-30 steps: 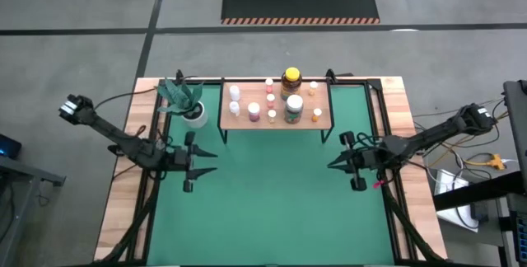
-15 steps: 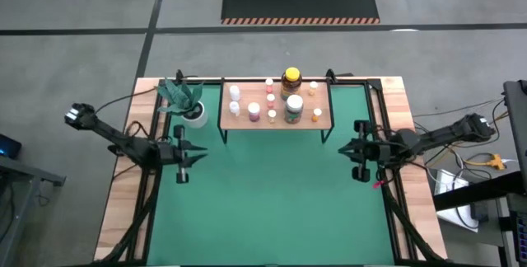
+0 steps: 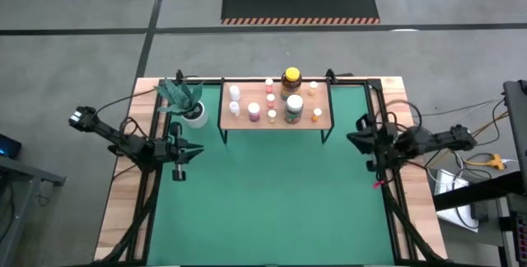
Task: Pick and place medicine bottles onto shelf by color
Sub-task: Return to Home Position
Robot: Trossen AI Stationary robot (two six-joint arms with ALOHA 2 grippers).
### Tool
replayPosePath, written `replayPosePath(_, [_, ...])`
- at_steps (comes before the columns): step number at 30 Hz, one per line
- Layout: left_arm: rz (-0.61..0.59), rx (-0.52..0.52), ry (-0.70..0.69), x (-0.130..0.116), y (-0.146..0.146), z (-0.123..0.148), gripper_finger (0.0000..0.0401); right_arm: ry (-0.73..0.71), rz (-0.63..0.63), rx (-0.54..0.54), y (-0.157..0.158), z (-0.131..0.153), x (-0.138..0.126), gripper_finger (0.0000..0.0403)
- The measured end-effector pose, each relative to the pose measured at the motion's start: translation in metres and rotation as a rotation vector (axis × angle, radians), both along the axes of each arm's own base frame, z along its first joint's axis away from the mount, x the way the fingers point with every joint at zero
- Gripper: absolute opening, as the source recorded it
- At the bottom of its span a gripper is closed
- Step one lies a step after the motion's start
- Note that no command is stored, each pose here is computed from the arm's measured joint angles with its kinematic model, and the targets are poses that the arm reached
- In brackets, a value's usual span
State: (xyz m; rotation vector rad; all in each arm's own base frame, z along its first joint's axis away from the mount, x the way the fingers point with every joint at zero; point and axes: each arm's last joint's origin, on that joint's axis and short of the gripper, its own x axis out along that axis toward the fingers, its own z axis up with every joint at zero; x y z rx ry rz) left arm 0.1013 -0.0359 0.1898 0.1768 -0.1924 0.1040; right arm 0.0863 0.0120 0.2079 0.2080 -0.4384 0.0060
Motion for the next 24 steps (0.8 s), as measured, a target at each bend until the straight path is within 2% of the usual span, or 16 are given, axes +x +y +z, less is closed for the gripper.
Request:
replayPosePath(3, [0.0,0.003,0.005,0.0,0.0,-0.001,0.0027,0.032,0.092,0.205,0.001,-0.003,0.003,0.0009])
replayPosePath(6, [0.0,0.004,0.009,0.001,-0.001,-0.001,0.0027,0.081,0.134,0.311,0.002,-0.007,0.007,0.0009])
replayPosePath(14, [0.0,0.017,0.034,0.003,-0.002,-0.004,0.0028,0.147,0.117,0.288,0.003,-0.013,0.013,0.0009])
replayPosePath(24, [0.0,0.033,0.064,0.005,-0.003,-0.007,0.0028,0.163,0.114,0.285,0.003,-0.014,0.014,0.0009])
